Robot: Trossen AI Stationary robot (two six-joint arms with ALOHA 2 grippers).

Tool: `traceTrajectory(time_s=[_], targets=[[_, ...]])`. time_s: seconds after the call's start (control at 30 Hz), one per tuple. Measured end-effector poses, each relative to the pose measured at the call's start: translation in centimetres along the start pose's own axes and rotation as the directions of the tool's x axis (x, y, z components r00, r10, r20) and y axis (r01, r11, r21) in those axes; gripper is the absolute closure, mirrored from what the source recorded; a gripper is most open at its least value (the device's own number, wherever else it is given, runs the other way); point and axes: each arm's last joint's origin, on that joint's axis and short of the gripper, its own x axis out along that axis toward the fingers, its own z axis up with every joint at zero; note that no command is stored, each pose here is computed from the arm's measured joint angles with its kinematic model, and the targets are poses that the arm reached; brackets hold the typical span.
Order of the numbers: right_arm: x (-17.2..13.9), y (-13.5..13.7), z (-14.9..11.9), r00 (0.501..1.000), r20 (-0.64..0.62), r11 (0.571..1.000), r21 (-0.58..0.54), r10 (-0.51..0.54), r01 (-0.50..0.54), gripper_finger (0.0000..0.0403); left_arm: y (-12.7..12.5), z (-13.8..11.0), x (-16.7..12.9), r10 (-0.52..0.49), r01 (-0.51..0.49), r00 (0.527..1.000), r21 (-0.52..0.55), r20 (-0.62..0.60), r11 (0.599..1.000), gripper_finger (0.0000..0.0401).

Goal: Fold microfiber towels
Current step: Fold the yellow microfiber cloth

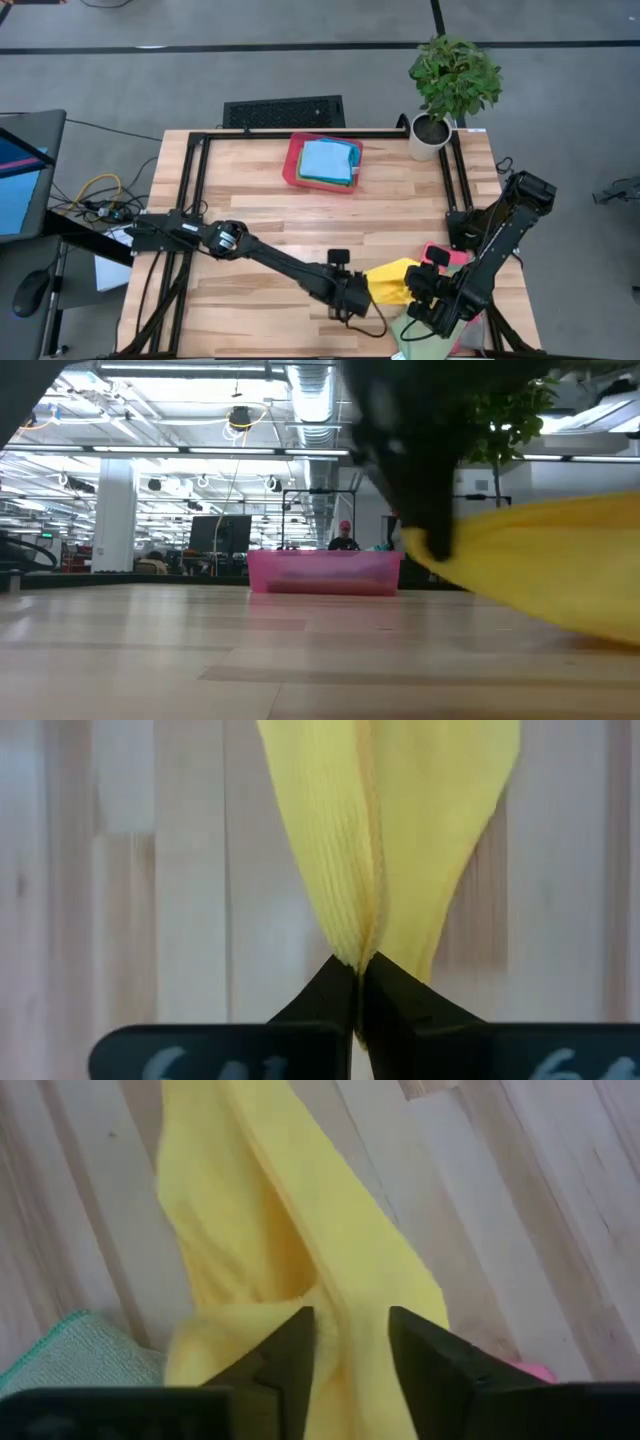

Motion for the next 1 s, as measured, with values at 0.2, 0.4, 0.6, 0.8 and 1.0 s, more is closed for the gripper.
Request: traceTrajectory(time_s=[0.2, 0.4, 0.6, 0.8, 1.0], targets=[[0.0, 0.0, 0.2, 1.000, 0.026, 1.000, 0.003, -0.002, 0.002, 0.0183, -0.9, -1.8, -1.5, 0.071, -0.062, 0.990, 0.081, -0.119, 0.995, 0.0400], [0.1, 0.0, 0.4, 0.999, 0.036, 1.000, -0.024, -0.004, 0.004, 0.0169, -1.6, -2.7, -2.0, 0.113, -0.097, 0.981, 0.107, -0.160, 0.990, 0.0401], [-0.2, 0.2, -0.9, 1.000, 0.022, 0.997, -0.073, 0.009, -0.007, 0.0172, -1.8, -3.0, -2.2, 0.122, -0.101, 0.977, 0.125, -0.175, 0.987, 0.0401], [-1.5, -0.2, -3.6, 0.999, 0.017, 0.995, -0.086, -0.047, 0.049, 0.0172, -1.7, -3.0, -2.2, 0.125, -0.102, 0.976, 0.132, -0.181, 0.986, 0.0401], [-2.6, -0.1, -6.0, 1.000, 0.017, 0.989, -0.149, -0.021, 0.023, 0.0172, -1.7, -3.0, -2.2, 0.124, -0.099, 0.976, 0.140, -0.180, 0.985, 0.0401]])
